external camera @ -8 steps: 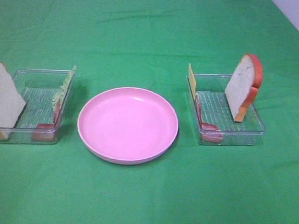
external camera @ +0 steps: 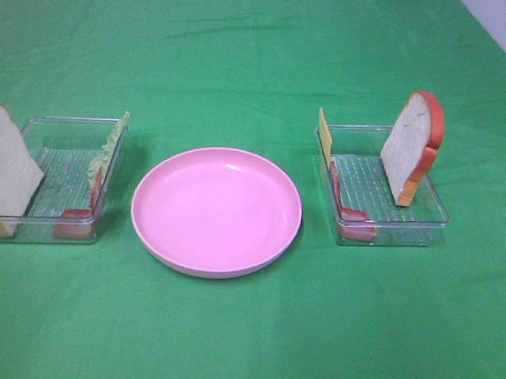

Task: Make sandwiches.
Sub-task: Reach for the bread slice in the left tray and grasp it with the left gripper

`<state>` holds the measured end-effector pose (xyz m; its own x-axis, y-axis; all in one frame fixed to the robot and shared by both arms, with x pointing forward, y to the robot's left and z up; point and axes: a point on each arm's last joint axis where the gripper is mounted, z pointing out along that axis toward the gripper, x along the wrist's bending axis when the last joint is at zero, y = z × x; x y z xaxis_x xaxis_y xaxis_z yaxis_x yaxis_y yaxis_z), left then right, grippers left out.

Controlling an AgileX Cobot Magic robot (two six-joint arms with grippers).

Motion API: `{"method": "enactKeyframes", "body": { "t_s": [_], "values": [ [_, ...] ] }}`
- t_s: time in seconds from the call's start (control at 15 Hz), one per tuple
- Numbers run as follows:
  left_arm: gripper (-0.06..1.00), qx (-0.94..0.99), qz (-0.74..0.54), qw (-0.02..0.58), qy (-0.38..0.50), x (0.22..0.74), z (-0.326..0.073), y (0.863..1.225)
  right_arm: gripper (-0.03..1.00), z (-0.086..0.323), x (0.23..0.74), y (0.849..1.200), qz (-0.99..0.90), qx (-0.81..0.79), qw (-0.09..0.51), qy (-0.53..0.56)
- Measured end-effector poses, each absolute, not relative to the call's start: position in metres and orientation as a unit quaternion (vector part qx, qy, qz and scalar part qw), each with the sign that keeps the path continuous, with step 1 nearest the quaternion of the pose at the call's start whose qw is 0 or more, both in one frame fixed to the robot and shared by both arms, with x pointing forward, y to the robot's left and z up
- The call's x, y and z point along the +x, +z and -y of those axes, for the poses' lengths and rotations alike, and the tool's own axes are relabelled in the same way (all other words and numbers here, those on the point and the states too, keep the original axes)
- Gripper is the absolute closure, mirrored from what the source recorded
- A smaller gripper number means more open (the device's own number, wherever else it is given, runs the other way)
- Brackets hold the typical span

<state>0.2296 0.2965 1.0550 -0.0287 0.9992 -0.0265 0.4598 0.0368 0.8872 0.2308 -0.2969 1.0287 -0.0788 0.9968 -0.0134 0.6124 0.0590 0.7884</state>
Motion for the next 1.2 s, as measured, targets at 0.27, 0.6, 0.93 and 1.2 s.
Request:
{"method": "enactKeyframes", "body": {
  "t_s": [0.27, 0.6, 0.93, 1.2],
  "values": [
    [-0.03, 0.603, -0.615, 0.347, 0.371, 0.234, -0.299, 1.058, 0.15, 0.297, 0.231, 1.029, -0.662, 0.608, 0.302, 0.318],
    [-0.03, 0.657, -0.66, 0.24, 0.273, 0.3, -0.306, 1.122, 0.15, 0.297, 0.231, 1.029, -0.662, 0.608, 0.302, 0.318],
    [-0.03, 0.685, -0.687, 0.163, 0.182, 0.429, -0.314, 1.142, 0.15, 0.297, 0.231, 1.029, -0.662, 0.608, 0.302, 0.318],
    [-0.03, 0.704, -0.686, 0.121, 0.138, 0.513, -0.32, 1.123, 0.15, 0.297, 0.231, 1.029, -0.662, 0.608, 0.302, 0.318]
  ]
}}
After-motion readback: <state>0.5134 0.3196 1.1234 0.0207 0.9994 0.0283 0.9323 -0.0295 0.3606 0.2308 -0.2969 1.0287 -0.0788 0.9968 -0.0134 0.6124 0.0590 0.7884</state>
